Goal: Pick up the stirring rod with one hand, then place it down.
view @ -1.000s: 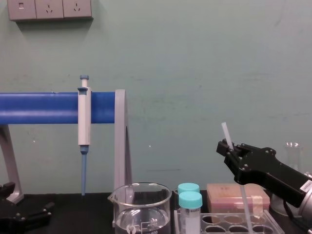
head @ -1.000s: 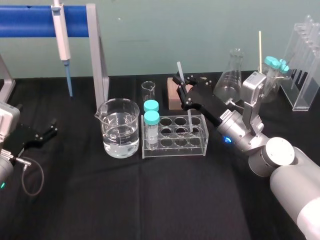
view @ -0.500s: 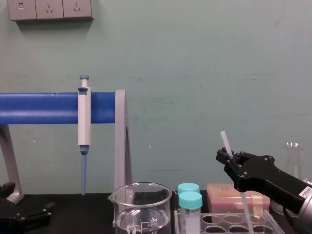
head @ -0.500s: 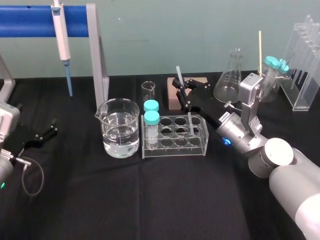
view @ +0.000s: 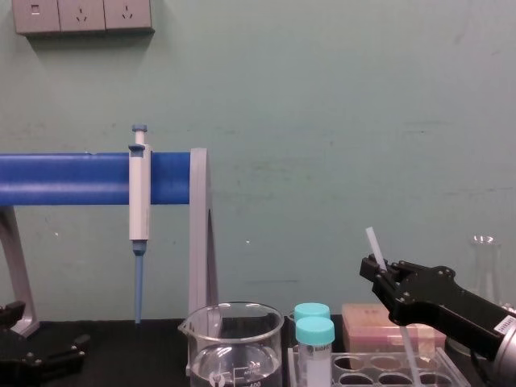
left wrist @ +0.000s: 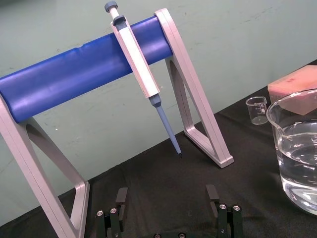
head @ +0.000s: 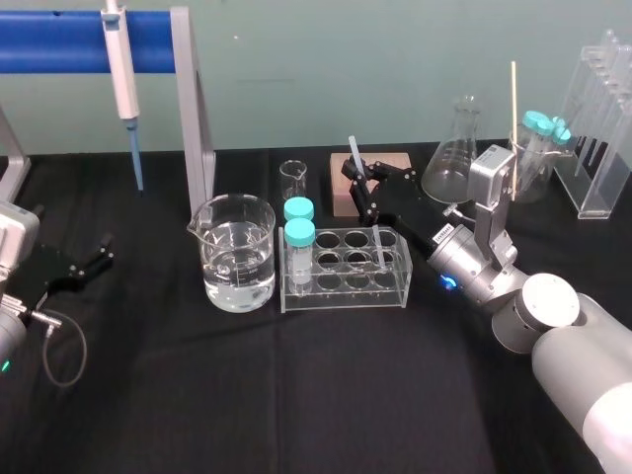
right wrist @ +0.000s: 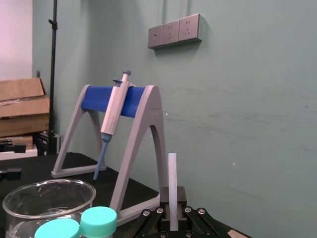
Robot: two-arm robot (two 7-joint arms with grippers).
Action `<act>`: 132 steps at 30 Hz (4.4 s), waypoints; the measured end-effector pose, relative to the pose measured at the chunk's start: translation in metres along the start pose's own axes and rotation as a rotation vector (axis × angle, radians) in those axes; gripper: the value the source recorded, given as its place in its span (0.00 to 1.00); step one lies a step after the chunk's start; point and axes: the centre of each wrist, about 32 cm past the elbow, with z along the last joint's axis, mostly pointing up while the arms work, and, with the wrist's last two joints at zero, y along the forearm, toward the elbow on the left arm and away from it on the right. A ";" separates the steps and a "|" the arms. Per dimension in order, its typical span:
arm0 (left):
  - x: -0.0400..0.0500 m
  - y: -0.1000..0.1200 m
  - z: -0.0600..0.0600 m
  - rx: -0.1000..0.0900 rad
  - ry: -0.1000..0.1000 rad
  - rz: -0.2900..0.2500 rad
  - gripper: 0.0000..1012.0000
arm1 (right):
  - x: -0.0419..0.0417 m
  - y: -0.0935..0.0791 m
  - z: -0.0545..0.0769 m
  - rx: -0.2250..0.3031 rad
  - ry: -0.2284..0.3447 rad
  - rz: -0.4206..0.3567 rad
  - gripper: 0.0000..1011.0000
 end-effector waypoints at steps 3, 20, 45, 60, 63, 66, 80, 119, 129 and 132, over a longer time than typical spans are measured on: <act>0.0000 0.000 0.000 0.000 0.000 0.000 0.99 | 0.0000 0.000 0.000 -0.001 0.000 -0.001 0.07; 0.0000 0.000 0.000 0.000 0.000 0.000 0.99 | 0.0002 0.000 0.000 0.001 0.002 -0.002 0.08; 0.0000 0.000 0.000 0.000 0.000 0.000 0.99 | 0.0002 -0.001 0.000 0.004 0.001 0.000 0.84; 0.0000 0.000 0.000 0.000 0.000 0.000 0.99 | -0.0020 -0.001 0.004 0.016 -0.018 -0.013 0.99; 0.0000 0.000 0.000 0.000 0.000 0.000 0.99 | -0.0047 -0.002 0.010 0.037 -0.044 -0.044 0.99; 0.0000 0.000 0.000 0.000 0.000 0.000 0.99 | -0.0080 -0.002 0.017 0.058 -0.065 -0.082 0.99; 0.0000 0.000 0.000 0.000 0.000 0.000 0.99 | -0.0237 -0.022 0.042 0.024 -0.081 -0.369 0.99; 0.0000 0.000 0.000 0.000 0.000 0.000 0.99 | -0.0329 -0.044 0.040 -0.176 0.066 -0.510 0.99; 0.0000 0.000 0.000 0.000 0.000 0.000 0.99 | -0.0329 -0.044 0.041 -0.175 0.065 -0.510 0.99; 0.0000 0.000 0.000 0.000 0.000 0.000 0.99 | -0.0329 -0.044 0.041 -0.175 0.064 -0.510 0.99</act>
